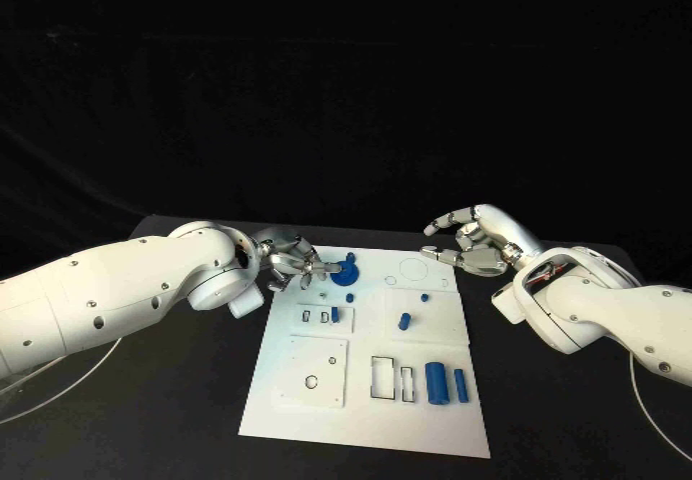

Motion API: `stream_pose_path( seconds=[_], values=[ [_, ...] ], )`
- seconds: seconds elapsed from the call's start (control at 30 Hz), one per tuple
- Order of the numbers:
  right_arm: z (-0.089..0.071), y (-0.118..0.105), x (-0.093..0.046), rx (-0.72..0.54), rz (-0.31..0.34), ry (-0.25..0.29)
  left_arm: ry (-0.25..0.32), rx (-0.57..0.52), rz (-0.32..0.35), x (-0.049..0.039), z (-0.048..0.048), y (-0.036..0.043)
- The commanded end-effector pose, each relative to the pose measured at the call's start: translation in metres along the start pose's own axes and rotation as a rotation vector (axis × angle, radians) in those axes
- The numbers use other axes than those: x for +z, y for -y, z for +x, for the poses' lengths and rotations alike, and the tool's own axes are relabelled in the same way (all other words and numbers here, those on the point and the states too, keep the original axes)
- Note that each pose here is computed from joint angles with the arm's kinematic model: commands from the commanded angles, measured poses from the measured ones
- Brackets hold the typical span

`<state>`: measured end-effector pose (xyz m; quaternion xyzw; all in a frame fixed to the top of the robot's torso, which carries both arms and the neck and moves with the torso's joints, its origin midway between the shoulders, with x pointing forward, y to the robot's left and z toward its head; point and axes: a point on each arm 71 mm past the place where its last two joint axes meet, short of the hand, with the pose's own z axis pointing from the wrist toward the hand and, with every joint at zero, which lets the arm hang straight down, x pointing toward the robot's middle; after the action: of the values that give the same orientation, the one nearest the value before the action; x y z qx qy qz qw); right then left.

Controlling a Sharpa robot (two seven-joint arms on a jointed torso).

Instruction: Assemble the parts on the task board

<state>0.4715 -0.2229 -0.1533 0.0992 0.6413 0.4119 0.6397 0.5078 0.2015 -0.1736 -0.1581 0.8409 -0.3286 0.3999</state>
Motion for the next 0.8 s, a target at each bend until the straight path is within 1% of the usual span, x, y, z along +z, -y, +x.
stream_pose_path(
  seconds=[0.03, 0.17, 0.33, 0.57, 0.8],
  values=[
    [-0.001, 0.005, 0.000, 0.043, 0.036, -0.027, -0.097, 0.146, -0.149, 0.0031, 0.0063, -0.0052],
    [-0.003, 0.009, 0.000, 0.040, 0.055, -0.030, -0.136, 0.206, -0.186, 0.0101, 0.0123, 0.0012],
    [-0.004, 0.012, 0.000, 0.031, 0.068, -0.033, -0.157, 0.256, -0.206, 0.0167, 0.0167, 0.0070],
    [-0.005, 0.014, 0.000, 0.021, 0.081, -0.035, -0.177, 0.288, -0.215, 0.0231, 0.0216, 0.0124],
    [-0.005, 0.015, 0.001, 0.016, 0.087, -0.035, -0.182, 0.296, -0.211, 0.0276, 0.0257, 0.0172]
  ],
)
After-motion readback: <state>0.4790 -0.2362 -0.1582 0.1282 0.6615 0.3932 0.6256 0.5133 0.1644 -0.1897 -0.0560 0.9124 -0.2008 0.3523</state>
